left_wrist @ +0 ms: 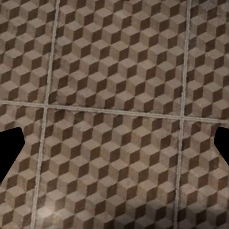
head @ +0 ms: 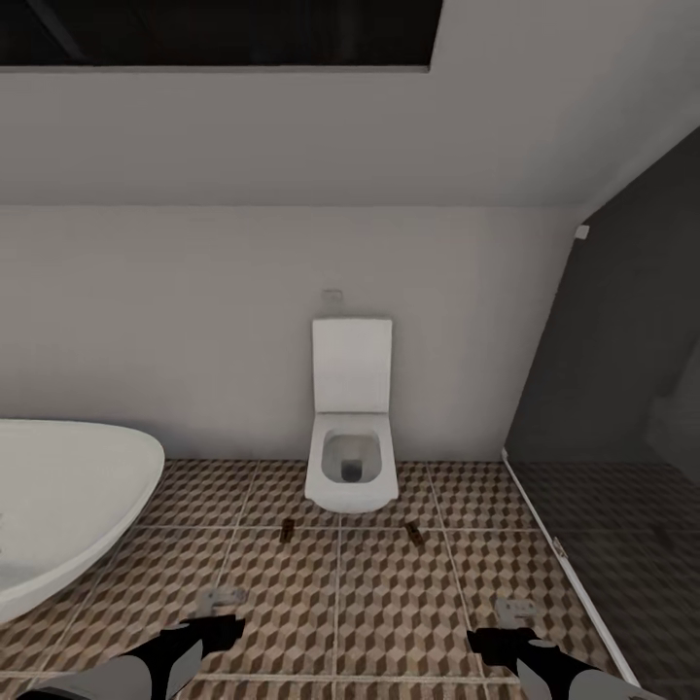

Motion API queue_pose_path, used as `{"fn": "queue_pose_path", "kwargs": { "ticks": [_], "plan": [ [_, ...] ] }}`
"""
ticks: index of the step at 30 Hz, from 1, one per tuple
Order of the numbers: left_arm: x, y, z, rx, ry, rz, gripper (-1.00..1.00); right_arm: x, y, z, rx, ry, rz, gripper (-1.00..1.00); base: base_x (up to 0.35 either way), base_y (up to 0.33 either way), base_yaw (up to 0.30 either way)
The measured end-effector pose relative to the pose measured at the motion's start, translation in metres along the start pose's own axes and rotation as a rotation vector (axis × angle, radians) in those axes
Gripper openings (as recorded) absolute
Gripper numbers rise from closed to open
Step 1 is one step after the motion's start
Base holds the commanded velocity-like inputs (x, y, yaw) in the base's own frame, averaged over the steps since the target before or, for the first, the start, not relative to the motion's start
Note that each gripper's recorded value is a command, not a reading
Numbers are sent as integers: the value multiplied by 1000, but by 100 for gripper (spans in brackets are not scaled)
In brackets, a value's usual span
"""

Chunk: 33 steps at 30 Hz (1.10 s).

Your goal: Take the four mousetraps from the cabinet in the bathroom and place them on the bathroom floor. Make sure all four end up on the same floor surface, and ensure that at least two of them are either under or directly next to the same bathroom sink.

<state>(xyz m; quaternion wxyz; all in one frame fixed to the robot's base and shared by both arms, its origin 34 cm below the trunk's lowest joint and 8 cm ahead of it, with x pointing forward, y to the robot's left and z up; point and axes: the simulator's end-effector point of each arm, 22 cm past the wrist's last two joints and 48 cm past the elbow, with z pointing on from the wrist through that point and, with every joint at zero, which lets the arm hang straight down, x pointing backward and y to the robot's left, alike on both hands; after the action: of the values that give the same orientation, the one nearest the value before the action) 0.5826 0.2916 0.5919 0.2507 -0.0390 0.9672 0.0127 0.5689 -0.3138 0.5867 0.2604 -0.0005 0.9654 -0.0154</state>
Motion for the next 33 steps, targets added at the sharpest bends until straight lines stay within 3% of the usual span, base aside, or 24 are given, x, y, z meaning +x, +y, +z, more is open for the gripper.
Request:
{"fn": "queue_pose_path", "kwargs": {
  "ticks": [13,33],
  "plan": [
    [38,2,-1,-2,59,2,100,12,3,0,-6,25,-38,100,-13,0,0],
    [146,4,-13,0,197,7,100,175,12,-26,-26,236,-70,100,0,0,0]
  ]
}}
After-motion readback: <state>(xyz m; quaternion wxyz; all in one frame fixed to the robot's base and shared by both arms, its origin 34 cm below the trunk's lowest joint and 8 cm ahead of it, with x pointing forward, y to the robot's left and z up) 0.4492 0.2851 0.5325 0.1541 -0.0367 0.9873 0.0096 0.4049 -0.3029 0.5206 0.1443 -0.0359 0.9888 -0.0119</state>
